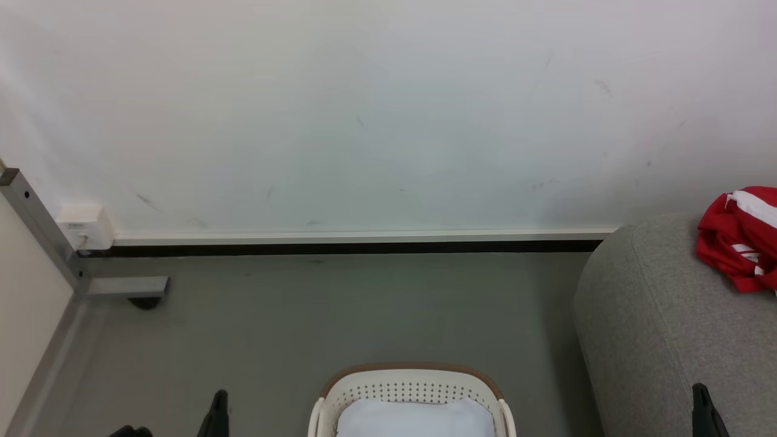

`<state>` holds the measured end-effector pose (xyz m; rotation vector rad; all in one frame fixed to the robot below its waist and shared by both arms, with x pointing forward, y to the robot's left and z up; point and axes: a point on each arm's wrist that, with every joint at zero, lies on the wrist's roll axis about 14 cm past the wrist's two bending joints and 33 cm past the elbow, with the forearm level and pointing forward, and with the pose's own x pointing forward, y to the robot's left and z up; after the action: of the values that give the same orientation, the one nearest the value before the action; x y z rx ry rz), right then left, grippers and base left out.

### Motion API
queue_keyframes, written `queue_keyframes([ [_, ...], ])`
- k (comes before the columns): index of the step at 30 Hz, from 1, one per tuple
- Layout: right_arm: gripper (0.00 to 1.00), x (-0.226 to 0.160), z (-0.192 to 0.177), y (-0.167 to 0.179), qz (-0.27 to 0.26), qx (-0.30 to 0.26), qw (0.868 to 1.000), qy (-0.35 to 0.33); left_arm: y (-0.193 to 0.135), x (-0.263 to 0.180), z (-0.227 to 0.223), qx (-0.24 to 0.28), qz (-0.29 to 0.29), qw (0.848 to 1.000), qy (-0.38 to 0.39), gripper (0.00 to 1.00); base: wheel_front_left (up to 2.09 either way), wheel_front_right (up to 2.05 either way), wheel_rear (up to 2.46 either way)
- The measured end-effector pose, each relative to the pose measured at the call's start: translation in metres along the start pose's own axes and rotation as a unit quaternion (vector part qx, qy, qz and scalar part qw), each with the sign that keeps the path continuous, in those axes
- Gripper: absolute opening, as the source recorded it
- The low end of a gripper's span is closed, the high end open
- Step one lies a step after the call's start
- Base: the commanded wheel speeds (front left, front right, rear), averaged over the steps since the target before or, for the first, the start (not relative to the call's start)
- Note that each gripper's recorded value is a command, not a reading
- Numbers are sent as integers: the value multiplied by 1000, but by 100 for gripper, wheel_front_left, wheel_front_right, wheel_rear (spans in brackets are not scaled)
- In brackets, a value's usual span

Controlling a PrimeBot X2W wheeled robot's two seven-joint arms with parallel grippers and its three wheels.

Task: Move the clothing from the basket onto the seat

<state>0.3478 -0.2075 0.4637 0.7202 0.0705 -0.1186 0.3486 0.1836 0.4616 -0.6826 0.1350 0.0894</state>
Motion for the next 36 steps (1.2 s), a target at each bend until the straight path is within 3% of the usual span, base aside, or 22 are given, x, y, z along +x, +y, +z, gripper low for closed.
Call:
queue_keyframes([
  [18, 0, 11, 8, 10, 9, 112, 994, 0, -2, 9, 10, -117, -4, 993, 1, 0, 0, 0, 0],
  [36, 0, 17, 10, 16, 17, 205, 979, 7, -5, 16, 19, -214, -16, 977, 1, 0, 0, 0, 0],
])
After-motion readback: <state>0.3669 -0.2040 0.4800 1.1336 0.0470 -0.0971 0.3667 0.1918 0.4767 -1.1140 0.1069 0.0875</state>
